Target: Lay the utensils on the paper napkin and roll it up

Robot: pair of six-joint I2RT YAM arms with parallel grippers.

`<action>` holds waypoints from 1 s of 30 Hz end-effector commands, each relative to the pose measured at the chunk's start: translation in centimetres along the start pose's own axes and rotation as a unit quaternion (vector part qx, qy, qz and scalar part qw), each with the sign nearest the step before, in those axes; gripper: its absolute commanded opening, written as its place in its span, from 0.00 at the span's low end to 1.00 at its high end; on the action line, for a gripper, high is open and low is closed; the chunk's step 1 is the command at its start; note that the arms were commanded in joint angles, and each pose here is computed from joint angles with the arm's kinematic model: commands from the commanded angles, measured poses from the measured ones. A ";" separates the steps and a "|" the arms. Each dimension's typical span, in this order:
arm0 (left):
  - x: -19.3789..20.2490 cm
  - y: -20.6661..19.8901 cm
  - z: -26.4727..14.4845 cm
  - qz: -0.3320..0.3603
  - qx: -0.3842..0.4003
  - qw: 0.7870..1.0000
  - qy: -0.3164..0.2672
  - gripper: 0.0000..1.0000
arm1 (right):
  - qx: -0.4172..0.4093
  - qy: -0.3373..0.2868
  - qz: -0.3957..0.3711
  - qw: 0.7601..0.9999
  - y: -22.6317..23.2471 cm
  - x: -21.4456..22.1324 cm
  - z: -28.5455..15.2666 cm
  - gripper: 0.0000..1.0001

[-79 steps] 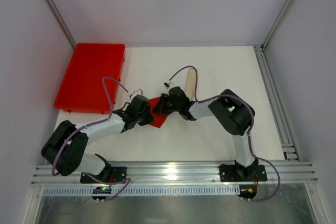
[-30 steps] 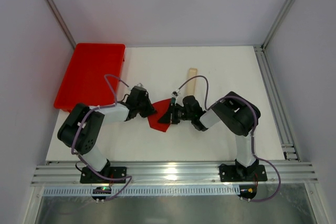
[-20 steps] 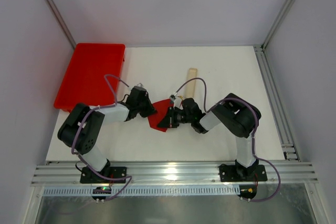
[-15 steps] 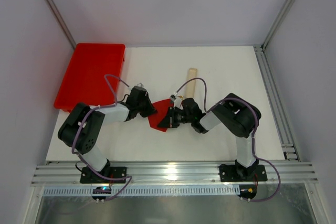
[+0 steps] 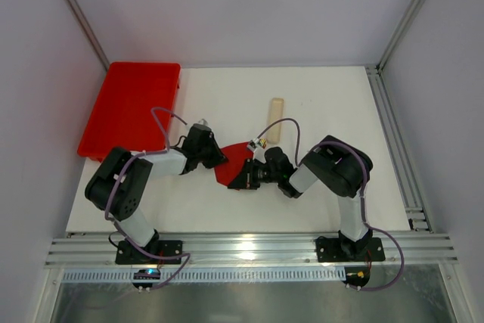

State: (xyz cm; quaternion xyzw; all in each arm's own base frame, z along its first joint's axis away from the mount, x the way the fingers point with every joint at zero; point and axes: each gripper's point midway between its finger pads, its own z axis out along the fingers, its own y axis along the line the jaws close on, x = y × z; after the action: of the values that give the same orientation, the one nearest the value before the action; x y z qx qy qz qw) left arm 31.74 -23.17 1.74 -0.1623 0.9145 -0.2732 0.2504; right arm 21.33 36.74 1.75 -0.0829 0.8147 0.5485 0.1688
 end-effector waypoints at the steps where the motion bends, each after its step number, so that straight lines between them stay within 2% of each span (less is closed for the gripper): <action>1: 1.8 3.9 0.6 0.003 -0.066 0.998 0.026 0.00 | 0.004 -0.011 -0.015 1.000 0.0 -0.1 0.1 0.04; 11: 1.8 4.1 0.4 0.006 -0.069 0.997 0.024 0.00 | 0.024 -0.023 0.015 0.999 -1.1 0.6 -0.6 0.04; 16: 1.8 3.9 0.4 0.005 -0.064 0.998 0.026 0.00 | -0.013 -0.037 0.020 0.999 0.2 1.4 -1.5 0.04; 21: 1.7 3.6 0.3 0.008 -0.059 0.998 0.026 0.00 | -0.039 -0.060 -0.036 0.997 3.3 0.2 -3.0 0.04; 23: 1.7 3.5 0.3 0.009 -0.058 0.998 0.026 0.00 | 0.000 -0.064 -0.064 0.996 2.7 -0.4 -3.4 0.04; 24: 1.7 3.5 0.3 0.009 -0.057 0.998 0.026 0.00 | -0.001 -0.080 -0.088 0.993 4.3 -1.7 -4.0 0.04; 25: 1.8 3.5 0.3 0.008 -0.056 0.998 0.027 0.00 | 0.047 -0.075 -0.084 0.992 2.9 -1.8 -4.3 0.04; 27: 1.9 3.6 0.3 0.007 -0.055 0.998 0.029 0.00 | 0.052 -0.104 -0.132 0.984 5.3 -4.5 -4.9 0.04; 30: 2.1 3.8 0.4 0.006 -0.057 0.998 0.031 0.00 | 0.076 -0.131 -0.146 0.978 6.2 -7.5 -5.6 0.04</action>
State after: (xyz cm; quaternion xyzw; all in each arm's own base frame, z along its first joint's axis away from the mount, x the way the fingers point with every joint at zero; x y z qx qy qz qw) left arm 31.73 -23.24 1.76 -0.1613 0.9141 -0.2770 0.2483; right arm 22.42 34.57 10.67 -0.1048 0.7918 0.5182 0.3058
